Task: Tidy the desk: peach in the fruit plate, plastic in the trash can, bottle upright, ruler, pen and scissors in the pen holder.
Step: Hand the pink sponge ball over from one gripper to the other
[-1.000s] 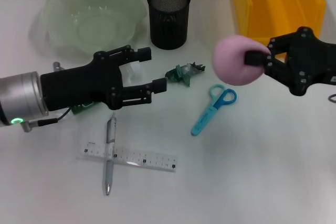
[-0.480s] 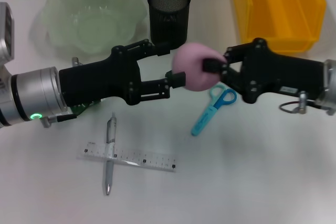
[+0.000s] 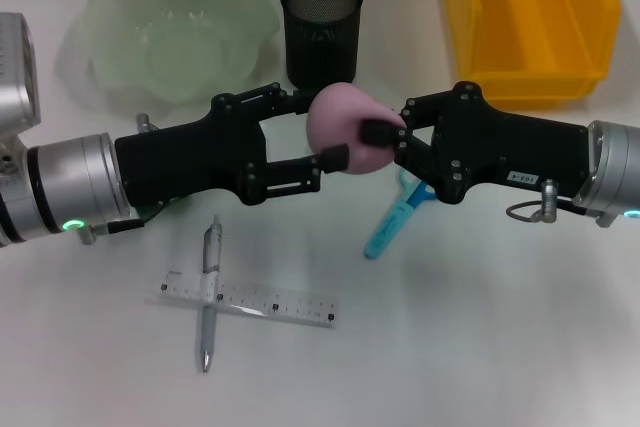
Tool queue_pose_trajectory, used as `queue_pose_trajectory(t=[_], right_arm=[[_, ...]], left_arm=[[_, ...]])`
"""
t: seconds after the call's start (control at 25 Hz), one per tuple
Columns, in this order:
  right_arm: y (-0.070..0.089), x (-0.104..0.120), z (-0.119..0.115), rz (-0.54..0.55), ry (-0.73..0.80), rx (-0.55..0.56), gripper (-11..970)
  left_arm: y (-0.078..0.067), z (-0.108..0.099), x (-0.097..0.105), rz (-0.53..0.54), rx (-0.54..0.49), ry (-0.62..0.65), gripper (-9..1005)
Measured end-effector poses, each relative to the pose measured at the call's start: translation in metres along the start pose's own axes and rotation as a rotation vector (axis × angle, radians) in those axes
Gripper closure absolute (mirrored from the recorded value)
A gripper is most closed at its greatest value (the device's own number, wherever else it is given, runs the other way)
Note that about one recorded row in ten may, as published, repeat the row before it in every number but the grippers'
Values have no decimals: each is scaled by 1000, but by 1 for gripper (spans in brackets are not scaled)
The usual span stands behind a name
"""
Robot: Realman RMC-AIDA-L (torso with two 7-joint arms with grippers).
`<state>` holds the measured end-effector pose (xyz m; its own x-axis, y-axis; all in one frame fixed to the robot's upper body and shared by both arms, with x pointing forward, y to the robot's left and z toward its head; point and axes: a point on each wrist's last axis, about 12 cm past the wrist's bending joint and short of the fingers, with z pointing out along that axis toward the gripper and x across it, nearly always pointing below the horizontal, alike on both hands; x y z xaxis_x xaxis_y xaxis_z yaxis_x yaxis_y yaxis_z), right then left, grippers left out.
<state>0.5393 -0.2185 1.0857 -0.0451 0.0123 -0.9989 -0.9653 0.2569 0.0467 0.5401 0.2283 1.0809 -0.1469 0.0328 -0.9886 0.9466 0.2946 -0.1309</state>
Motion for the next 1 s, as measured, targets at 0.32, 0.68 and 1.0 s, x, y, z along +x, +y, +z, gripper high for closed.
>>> queue_pose_trajectory(t=[0.32, 0.68, 1.0], right_arm=[[1, 1, -1, 4, 0, 2, 882], [1, 2, -2, 16, -1, 7, 866], [1, 2, -2, 23, 1, 7, 852]], left_arm=[[1, -1, -1, 0, 2, 5, 276], [1, 0, -2, -18, 7, 3, 628], [1, 1, -2, -22, 3, 2, 745]])
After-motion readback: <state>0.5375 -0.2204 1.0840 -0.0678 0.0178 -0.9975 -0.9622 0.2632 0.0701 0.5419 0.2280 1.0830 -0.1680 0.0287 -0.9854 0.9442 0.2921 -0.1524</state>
